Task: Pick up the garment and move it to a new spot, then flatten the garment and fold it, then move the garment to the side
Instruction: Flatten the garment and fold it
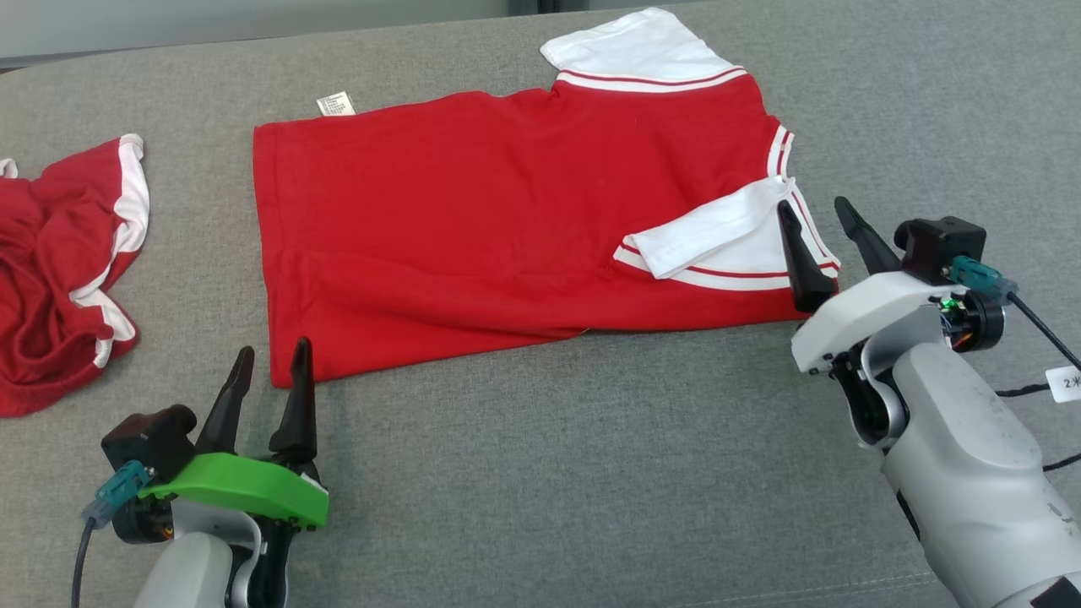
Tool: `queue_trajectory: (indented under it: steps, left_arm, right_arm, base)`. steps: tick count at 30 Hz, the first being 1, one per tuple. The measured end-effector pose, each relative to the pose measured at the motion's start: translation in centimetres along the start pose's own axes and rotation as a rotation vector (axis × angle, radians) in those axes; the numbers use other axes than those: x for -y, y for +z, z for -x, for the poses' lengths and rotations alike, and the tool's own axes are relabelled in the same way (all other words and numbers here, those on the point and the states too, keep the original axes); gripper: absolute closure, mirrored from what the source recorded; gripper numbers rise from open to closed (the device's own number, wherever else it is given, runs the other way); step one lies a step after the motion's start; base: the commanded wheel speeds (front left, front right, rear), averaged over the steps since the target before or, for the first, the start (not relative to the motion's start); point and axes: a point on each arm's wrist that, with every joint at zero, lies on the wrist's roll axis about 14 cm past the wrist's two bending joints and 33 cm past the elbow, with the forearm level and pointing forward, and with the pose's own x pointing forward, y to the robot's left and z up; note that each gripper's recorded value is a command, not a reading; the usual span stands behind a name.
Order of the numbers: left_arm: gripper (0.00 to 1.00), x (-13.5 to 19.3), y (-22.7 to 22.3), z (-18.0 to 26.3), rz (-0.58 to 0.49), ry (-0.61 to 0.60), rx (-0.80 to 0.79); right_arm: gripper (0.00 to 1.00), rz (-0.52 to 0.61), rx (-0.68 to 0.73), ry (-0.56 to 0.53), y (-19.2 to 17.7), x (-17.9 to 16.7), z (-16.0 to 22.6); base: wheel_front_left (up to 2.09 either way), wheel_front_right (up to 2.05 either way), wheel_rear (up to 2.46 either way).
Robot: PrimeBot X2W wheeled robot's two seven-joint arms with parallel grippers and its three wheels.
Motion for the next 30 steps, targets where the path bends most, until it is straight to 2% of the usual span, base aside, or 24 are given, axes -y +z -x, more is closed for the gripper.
queue_trajectory:
  steps: [4, 13, 30]
  left_arm:
    - [0.00, -0.7, -0.2, 0.5, -0.034, 0.023, -0.007]
    - [0.00, -1.5, -1.5, 0.7, -0.104, 0.038, -0.051]
    - [0.00, -2.1, -4.4, -0.5, -0.127, 0.042, -0.152]
  right_arm:
    - [0.00, 0.014, -0.003, -0.022, -0.2, 1.3, 1.3]
    - [0.00, 0.022, -0.093, -0.068, -3.5, 2.9, 3.5]
    - [0.00, -0.001, -0.209, -0.083, -7.1, 2.5, 2.8]
  base:
    - [0.00, 0.00, 0.00]
    - [0.00, 0.00, 0.00]
    - [0.00, 0.00, 0.00]
